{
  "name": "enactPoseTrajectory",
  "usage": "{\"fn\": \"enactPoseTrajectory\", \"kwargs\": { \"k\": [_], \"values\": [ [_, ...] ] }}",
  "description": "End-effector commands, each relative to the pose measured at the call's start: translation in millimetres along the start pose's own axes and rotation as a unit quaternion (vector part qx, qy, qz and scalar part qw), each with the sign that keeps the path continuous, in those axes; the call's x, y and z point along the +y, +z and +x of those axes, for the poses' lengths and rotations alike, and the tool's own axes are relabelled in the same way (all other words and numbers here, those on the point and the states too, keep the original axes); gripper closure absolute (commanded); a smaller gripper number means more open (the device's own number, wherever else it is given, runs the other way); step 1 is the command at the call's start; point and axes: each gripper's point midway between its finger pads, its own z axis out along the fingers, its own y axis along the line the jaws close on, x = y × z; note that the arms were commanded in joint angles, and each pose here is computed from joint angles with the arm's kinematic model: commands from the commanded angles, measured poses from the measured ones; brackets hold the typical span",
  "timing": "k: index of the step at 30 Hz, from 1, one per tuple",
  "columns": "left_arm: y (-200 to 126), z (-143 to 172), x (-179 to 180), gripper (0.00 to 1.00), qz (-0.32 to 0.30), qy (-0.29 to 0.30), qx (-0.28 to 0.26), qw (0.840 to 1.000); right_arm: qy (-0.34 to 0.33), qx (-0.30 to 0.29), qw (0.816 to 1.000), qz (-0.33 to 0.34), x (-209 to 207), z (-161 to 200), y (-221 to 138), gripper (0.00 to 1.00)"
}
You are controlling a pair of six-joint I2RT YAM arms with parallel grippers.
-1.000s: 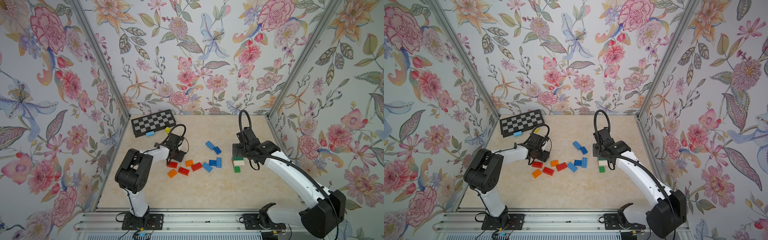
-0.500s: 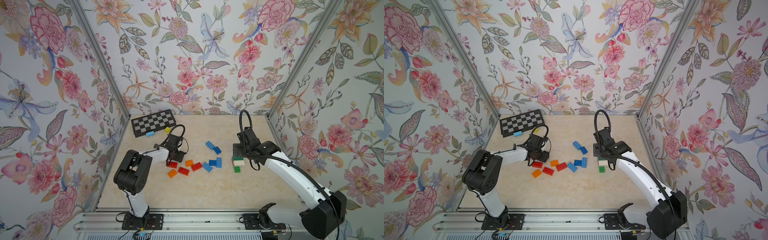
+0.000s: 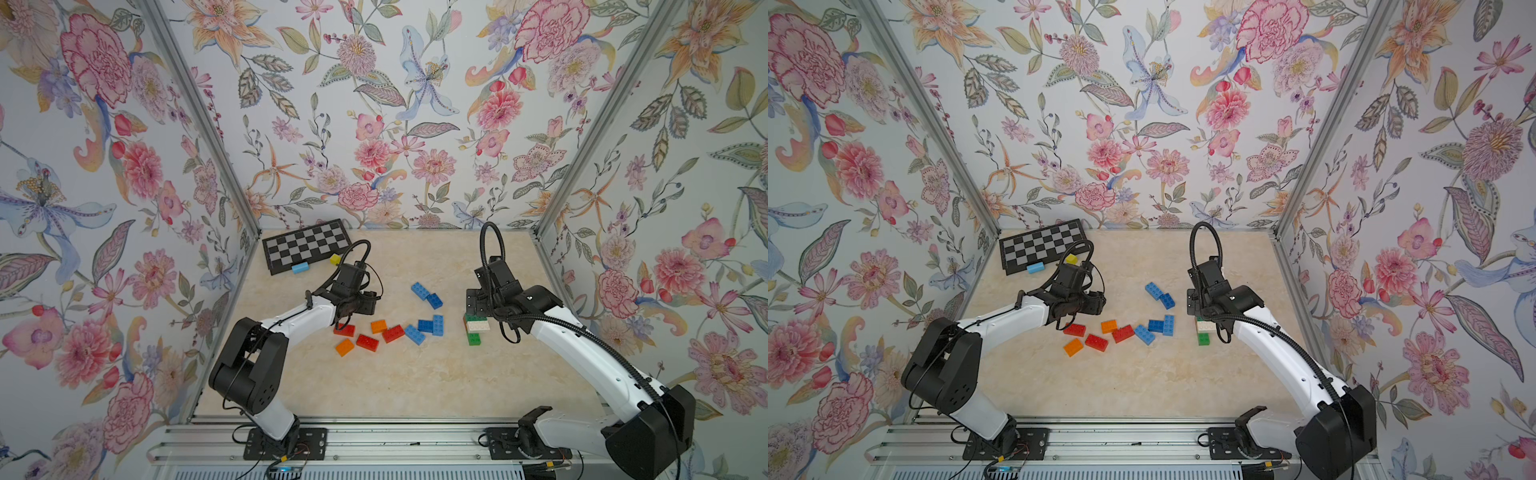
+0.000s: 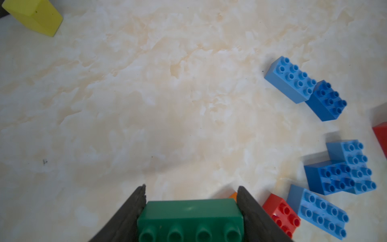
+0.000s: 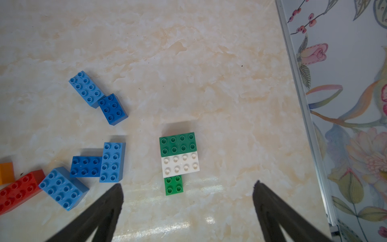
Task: Assemble a rectangle with lego
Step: Pick up the lego brick from the center of the board, then place the lego brick at the center of the board.
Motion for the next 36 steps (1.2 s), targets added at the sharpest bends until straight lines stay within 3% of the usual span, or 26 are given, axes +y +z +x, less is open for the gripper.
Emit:
{"fn": "enactPoseTrajectory", "kwargs": {
  "k": [1, 11, 25, 28, 31, 36],
  "values": [
    [-22.8, 2.4, -31.7, 0.57, 0.032, -0.048, -0.016, 0.998, 0.01, -0.004, 1.0, 0.009, -5.7, 5.4, -2.7, 0.0],
    [-24.0, 55.1, -139.4, 0.58, 0.106, -0.08, -0.009, 0.991, 0.043, -0.025, 0.999, -0.001, -20.4, 15.6, -17.8, 0.0],
    [28.5, 102.0, -233.7, 0.54, 0.141, -0.083, 0.036, 0.986, 0.057, -0.022, 0.998, -0.004, -31.0, 40.7, -18.1, 0.0],
    [35.7, 110.3, -235.6, 0.49, 0.127, -0.083, 0.047, 0.987, 0.06, -0.022, 0.998, -0.006, -32.0, 42.8, -18.4, 0.0],
    [42.7, 117.5, -234.5, 0.32, 0.118, -0.085, 0.059, 0.988, 0.06, -0.022, 0.998, -0.007, -32.7, 44.5, -18.1, 0.0],
    [46.3, 118.4, -240.2, 0.17, 0.124, -0.081, 0.064, 0.987, 0.061, -0.018, 0.998, -0.005, -33.1, 47.2, -16.4, 0.0]
  ]
}}
